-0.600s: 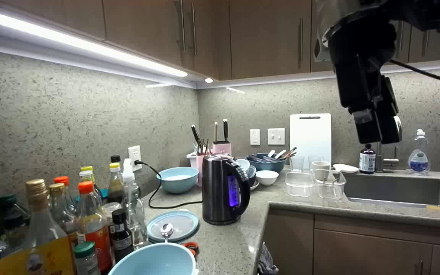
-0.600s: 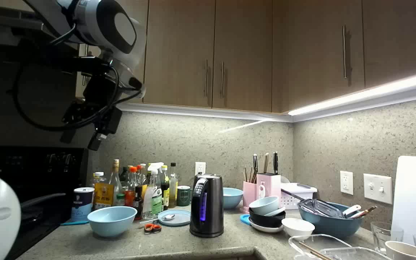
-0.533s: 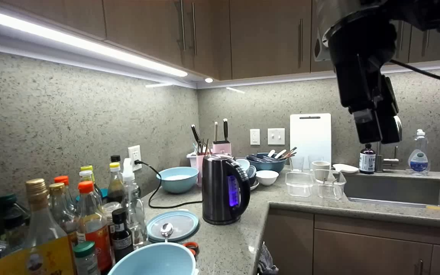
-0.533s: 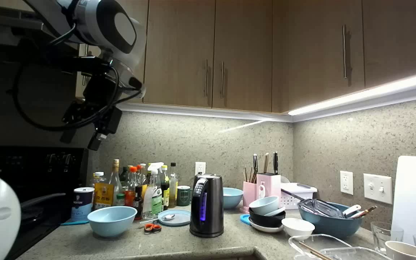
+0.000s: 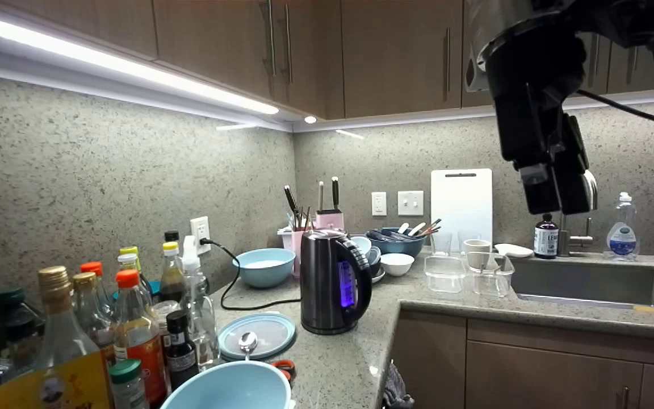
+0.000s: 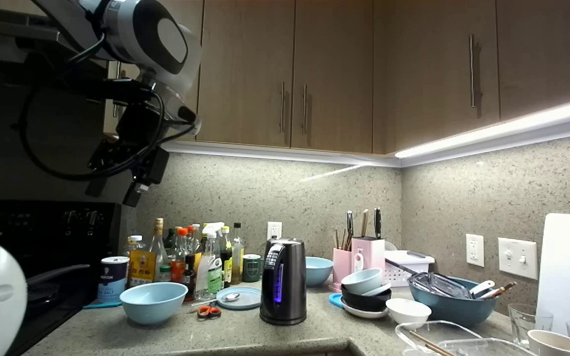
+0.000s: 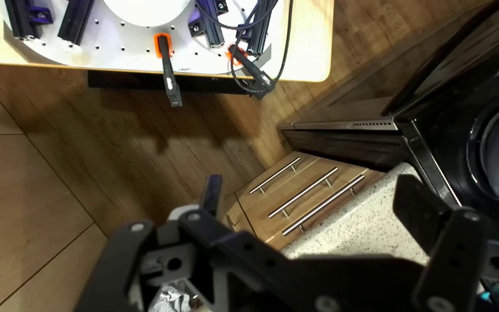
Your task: Open the kittle
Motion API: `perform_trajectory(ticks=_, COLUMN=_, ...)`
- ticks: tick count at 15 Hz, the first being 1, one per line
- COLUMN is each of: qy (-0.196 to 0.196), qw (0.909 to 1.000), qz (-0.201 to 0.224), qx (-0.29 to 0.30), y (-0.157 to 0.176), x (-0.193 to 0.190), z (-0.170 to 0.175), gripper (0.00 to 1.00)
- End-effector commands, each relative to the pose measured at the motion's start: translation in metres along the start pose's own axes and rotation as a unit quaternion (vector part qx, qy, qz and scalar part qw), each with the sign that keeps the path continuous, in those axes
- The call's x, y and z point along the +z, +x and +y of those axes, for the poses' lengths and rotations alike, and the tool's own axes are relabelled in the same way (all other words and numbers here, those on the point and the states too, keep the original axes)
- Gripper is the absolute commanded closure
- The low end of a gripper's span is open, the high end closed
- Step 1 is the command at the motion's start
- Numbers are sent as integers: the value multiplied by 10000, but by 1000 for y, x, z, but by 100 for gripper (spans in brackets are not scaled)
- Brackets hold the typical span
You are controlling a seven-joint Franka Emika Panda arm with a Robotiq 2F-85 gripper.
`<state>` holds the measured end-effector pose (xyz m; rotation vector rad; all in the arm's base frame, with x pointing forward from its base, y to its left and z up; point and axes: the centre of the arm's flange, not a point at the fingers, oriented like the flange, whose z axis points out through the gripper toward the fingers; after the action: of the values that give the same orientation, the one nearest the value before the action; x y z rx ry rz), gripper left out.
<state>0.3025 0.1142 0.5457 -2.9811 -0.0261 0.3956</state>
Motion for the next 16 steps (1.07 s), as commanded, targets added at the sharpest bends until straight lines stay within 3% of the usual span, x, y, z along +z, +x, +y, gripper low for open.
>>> perform_trajectory(ticks=1, qy=-101, qw=9996, qz=229, qx=125, y=34, x=1, z=2, gripper=0)
perform_trajectory(ticks=6, qy=-785, qw=9919, qz=975, qx=213, y=97, x=-5, z=13, gripper=0)
perform_trajectory(ticks=9, qy=-1117, qw=9864, qz=1192, qx=190, y=124, x=-15, z=22, gripper=0)
perform_trajectory(ticks=10, qy=-924, qw=9895, qz=1101, qx=142, y=103, x=-6, z=21, gripper=0)
perform_trajectory(ticks=15, qy=-1002, qw=9888, qz=1098, qx=145, y=121, x=-10, z=23, gripper=0)
perform_trajectory(ticks=16, qy=-927, qw=9871, qz=1268, qx=314, y=126, x=-6, z=23, gripper=0)
